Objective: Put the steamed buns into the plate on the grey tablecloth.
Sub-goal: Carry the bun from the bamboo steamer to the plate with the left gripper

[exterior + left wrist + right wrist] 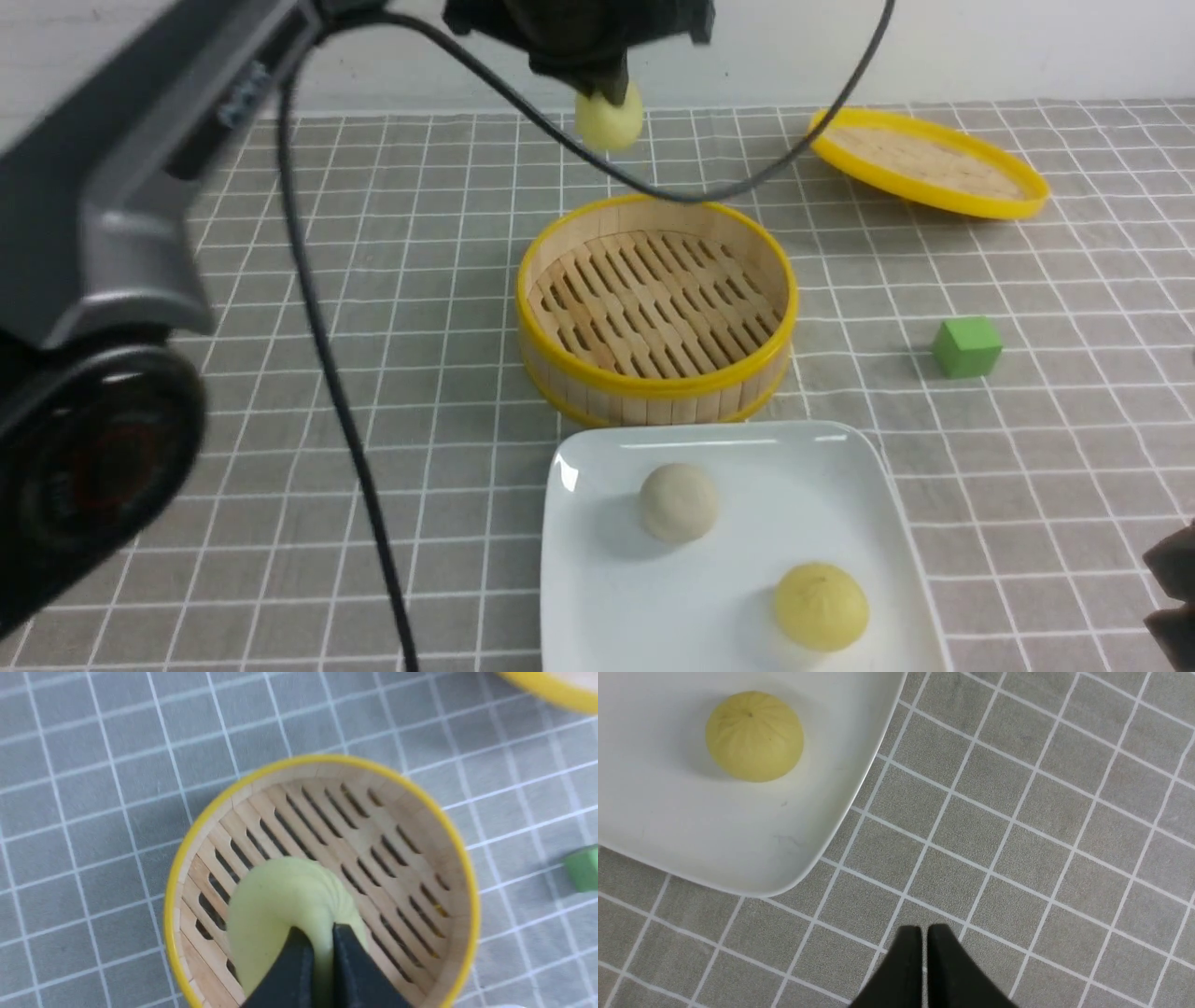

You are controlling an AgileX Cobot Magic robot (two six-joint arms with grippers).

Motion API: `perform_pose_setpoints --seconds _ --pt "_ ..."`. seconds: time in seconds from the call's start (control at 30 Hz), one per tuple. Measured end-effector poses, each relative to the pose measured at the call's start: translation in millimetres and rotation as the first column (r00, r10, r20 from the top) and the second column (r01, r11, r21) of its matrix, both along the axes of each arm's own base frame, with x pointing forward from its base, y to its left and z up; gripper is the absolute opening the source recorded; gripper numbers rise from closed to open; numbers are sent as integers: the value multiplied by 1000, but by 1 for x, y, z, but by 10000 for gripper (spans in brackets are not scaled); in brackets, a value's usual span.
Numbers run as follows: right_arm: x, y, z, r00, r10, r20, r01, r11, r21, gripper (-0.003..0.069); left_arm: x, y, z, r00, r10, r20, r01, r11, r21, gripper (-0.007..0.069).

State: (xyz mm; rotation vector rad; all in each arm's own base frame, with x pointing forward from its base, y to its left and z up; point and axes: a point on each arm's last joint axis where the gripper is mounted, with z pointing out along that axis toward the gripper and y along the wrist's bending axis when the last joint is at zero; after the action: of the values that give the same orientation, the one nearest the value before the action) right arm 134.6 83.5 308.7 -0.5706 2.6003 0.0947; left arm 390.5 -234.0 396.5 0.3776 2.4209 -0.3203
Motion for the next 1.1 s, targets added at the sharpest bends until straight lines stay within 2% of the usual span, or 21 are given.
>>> perform_pose_setpoints --seconds 0.07,0.13,0.27,0.33,0.4,0.47,0.6,0.9,1.07,1.1 --pt "0 0 0 1000 0 -2 0 1000 3 44 -27 6 11 998 -38 -48 36 999 -30 26" --pt "0 0 0 1000 0 -4 0 1000 5 47 -48 5 -1 988 -89 -128 87 996 -19 26" --pt "0 1 0 1000 1 1 -1 1000 9 51 -98 -5 -60 923 -161 -350 198 977 74 26" --pt "0 1 0 1000 1 1 -1 1000 12 55 -123 -10 -103 865 -161 -475 252 958 134 26" --pt "0 1 0 1000 1 2 -1 1000 14 56 -139 -13 -134 837 -159 -523 280 946 160 26" --pt "0 1 0 1000 1 3 -1 1000 14 57 -145 -13 -151 832 -156 -533 284 944 167 26" --pt "0 1 0 1000 1 3 -1 1000 14 61 -150 -14 -179 860 -131 -493 219 968 125 26" --pt "1 -2 0 1000 0 8 0 1000 -26 63 -142 -20 -183 907 -125 -401 158 986 52 45" --pt "-9 -11 4 1000 -9 4 9 999 -42 64 -144 -19 -183 903 -121 -413 157 986 56 116" --pt "-17 -16 8 1000 -14 15 14 999 -36 64 -144 -19 -183 899 -119 -420 159 985 60 171"
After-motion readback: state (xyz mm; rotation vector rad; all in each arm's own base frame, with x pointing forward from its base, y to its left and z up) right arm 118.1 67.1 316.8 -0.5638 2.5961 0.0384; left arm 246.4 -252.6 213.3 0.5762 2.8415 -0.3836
